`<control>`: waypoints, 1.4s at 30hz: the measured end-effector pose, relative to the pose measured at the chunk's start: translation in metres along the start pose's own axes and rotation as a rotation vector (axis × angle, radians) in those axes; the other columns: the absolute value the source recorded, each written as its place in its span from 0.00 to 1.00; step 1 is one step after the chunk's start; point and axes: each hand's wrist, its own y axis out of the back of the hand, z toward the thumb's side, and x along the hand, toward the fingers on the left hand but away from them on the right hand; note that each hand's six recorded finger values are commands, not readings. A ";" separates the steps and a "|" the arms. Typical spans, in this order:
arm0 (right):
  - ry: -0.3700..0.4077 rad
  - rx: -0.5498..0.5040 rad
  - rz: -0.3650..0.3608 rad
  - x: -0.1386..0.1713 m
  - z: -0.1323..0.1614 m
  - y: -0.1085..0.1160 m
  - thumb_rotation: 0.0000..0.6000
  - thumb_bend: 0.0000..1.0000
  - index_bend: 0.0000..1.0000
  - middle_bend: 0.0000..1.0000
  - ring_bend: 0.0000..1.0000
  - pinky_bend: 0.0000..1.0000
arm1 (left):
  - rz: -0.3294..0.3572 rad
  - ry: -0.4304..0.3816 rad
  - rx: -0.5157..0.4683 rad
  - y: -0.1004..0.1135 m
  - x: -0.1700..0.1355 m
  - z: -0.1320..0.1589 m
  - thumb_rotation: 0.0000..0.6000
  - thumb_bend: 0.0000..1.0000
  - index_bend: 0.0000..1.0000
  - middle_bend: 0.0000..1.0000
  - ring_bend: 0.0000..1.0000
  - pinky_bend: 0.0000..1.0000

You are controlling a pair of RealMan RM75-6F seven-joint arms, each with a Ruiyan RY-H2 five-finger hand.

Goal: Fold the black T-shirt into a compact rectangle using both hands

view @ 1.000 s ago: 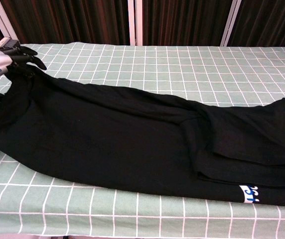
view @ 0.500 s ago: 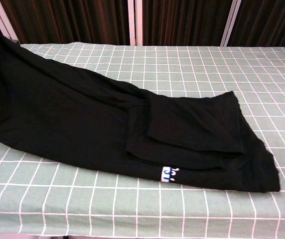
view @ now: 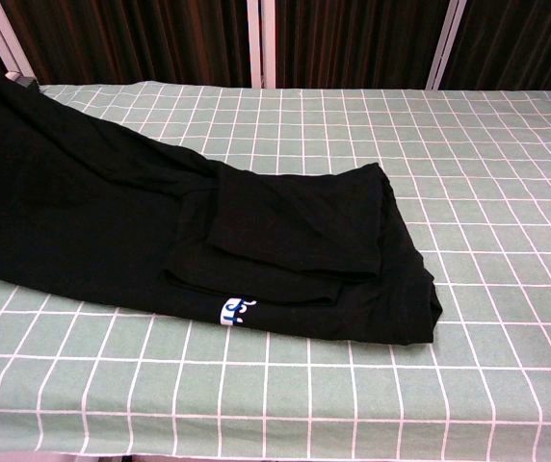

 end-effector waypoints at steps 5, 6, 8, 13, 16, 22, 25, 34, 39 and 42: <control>-0.009 0.002 -0.011 0.000 -0.003 0.003 1.00 0.13 0.00 0.04 0.00 0.00 | 0.006 -0.096 -0.079 0.013 -0.004 0.047 1.00 0.62 0.62 0.21 0.09 0.17; -0.011 0.003 -0.015 0.000 -0.004 0.005 1.00 0.13 0.00 0.04 0.00 0.00 | 0.007 -0.126 -0.096 0.017 -0.005 0.062 1.00 0.62 0.62 0.21 0.09 0.17; -0.015 0.004 -0.021 0.000 -0.005 0.007 1.00 0.13 0.00 0.04 0.00 0.00 | 0.007 -0.174 -0.115 0.023 -0.006 0.087 1.00 0.62 0.62 0.21 0.09 0.17; -0.029 0.005 -0.036 0.003 -0.010 0.013 1.00 0.13 0.00 0.04 0.00 0.00 | -0.009 -0.337 -0.123 0.033 -0.005 0.163 1.00 0.62 0.62 0.21 0.09 0.17; -0.038 0.008 -0.044 0.004 -0.014 0.016 1.00 0.13 0.00 0.04 0.00 0.00 | -0.030 -0.440 -0.112 0.034 -0.003 0.207 1.00 0.62 0.62 0.21 0.09 0.17; -0.056 0.010 -0.053 0.008 -0.019 0.020 1.00 0.13 0.00 0.04 0.00 0.00 | -0.062 -0.604 -0.125 0.035 -0.003 0.292 1.00 0.62 0.61 0.21 0.09 0.17; -0.062 0.012 -0.051 0.009 -0.020 0.021 1.00 0.13 0.00 0.04 0.00 0.00 | -0.078 -0.635 -0.125 0.035 0.000 0.317 1.00 0.62 0.61 0.21 0.09 0.17; -0.072 0.006 -0.043 0.008 -0.022 0.017 1.00 0.13 0.00 0.04 0.00 0.00 | -0.113 -0.656 -0.060 0.022 0.012 0.366 1.00 0.62 0.61 0.21 0.09 0.17; -0.076 0.003 -0.040 0.008 -0.023 0.015 1.00 0.13 0.00 0.04 0.00 0.00 | -0.140 -0.652 -0.013 0.011 0.016 0.387 1.00 0.62 0.61 0.20 0.09 0.17; -0.078 0.003 -0.036 0.008 -0.024 0.015 1.00 0.13 0.00 0.04 0.00 0.00 | -0.156 -0.658 0.011 0.005 0.016 0.403 1.00 0.62 0.60 0.20 0.09 0.17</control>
